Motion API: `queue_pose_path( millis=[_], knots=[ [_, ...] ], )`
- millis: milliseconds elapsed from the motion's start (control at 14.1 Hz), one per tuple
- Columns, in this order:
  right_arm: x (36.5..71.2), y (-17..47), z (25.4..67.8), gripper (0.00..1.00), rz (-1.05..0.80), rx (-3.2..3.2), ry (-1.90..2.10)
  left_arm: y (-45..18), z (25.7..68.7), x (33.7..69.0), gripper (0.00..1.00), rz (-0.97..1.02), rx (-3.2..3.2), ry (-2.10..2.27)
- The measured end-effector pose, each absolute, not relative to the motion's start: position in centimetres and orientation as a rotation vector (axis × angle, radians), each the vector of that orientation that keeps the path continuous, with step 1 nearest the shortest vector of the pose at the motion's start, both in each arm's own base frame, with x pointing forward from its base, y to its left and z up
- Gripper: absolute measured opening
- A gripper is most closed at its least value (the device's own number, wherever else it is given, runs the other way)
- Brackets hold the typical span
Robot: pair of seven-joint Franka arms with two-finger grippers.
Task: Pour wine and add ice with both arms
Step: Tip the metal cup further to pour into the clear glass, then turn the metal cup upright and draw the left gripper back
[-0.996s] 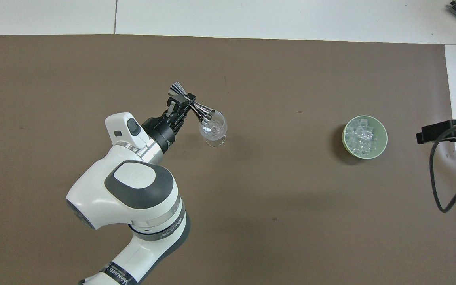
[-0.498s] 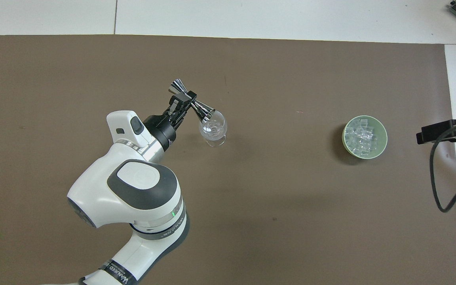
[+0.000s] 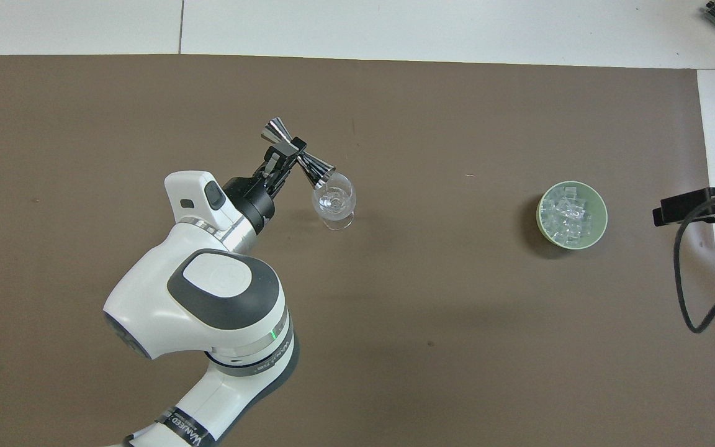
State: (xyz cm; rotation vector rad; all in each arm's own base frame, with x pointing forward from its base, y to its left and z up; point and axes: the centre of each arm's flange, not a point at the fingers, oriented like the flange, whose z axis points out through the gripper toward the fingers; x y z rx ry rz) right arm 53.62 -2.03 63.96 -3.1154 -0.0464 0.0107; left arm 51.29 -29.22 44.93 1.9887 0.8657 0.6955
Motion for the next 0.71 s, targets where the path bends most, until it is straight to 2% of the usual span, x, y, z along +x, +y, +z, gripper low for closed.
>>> queue_pose_path(
  millis=[711],
  knots=[
    [53.62,-2.03,63.96,1.00,0.011,-3.115,-0.046,-30.21,45.75,50.73,0.22,0.752,2.024,0.812]
  ],
)
